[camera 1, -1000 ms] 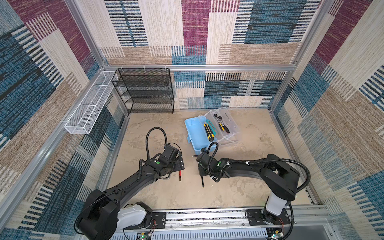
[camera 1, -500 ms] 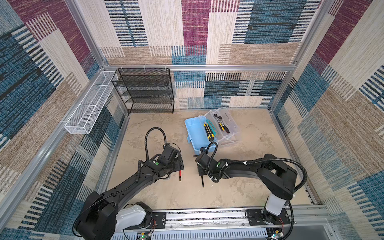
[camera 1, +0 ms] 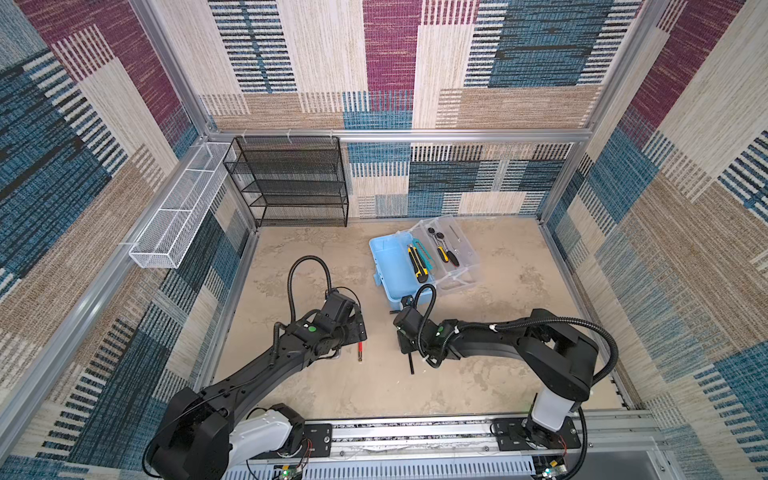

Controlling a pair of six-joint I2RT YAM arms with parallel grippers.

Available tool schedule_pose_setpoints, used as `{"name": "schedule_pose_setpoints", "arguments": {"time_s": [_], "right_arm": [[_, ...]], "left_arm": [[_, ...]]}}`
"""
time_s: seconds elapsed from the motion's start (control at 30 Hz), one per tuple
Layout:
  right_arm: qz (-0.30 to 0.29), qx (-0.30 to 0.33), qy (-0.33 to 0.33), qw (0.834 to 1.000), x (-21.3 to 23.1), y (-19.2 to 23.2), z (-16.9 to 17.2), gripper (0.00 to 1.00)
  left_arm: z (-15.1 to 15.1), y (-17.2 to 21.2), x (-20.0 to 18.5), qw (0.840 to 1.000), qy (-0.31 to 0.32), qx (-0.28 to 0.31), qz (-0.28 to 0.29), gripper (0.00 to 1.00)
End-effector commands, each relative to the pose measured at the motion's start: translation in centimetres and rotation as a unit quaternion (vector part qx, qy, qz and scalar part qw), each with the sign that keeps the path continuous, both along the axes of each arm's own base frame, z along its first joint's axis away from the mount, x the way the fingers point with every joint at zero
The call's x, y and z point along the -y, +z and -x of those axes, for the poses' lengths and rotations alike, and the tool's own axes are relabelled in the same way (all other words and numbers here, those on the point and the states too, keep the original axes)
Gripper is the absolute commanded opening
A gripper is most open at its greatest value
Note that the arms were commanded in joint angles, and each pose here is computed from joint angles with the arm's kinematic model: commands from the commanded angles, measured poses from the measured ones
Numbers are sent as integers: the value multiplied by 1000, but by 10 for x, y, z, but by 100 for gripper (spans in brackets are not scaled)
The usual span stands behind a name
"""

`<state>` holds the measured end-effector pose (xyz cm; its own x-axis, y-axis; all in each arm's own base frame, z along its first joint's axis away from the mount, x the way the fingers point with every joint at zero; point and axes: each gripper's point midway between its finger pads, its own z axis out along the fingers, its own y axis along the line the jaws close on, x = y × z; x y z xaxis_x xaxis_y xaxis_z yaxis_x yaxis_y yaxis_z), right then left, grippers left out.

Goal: Pack the tool kit
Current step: 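Close the right gripper on the long arm of the black hex key, then lift the black hex key with the right gripper and carry it over the blue box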

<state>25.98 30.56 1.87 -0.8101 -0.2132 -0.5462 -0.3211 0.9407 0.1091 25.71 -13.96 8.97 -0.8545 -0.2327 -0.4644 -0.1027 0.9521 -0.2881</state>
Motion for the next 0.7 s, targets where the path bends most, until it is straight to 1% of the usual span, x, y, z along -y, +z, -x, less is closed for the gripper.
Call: {"name": "schedule_pose_setpoints", "arguments": {"time_s": [0.0, 0.17, 0.33, 0.53, 0.67], "right_arm": [[66, -64, 38, 995, 26, -25, 31, 14], [70, -63, 50, 994, 27, -25, 32, 9], [59, -58, 53, 995, 22, -21, 30, 5], [28, -42, 56, 997, 11, -2, 25, 1], [2, -32, 58, 998, 3, 13, 22, 1]], "left_arm": [[3, -2, -5, 1000, 8, -3, -7, 84], [4, -3, -6, 1000, 9, -4, -7, 84], [4, -4, -5, 1000, 8, -7, -7, 84], [5, -7, -4, 1000, 4, -14, -8, 83], [5, -7, -4, 1000, 4, -14, -7, 83]]}}
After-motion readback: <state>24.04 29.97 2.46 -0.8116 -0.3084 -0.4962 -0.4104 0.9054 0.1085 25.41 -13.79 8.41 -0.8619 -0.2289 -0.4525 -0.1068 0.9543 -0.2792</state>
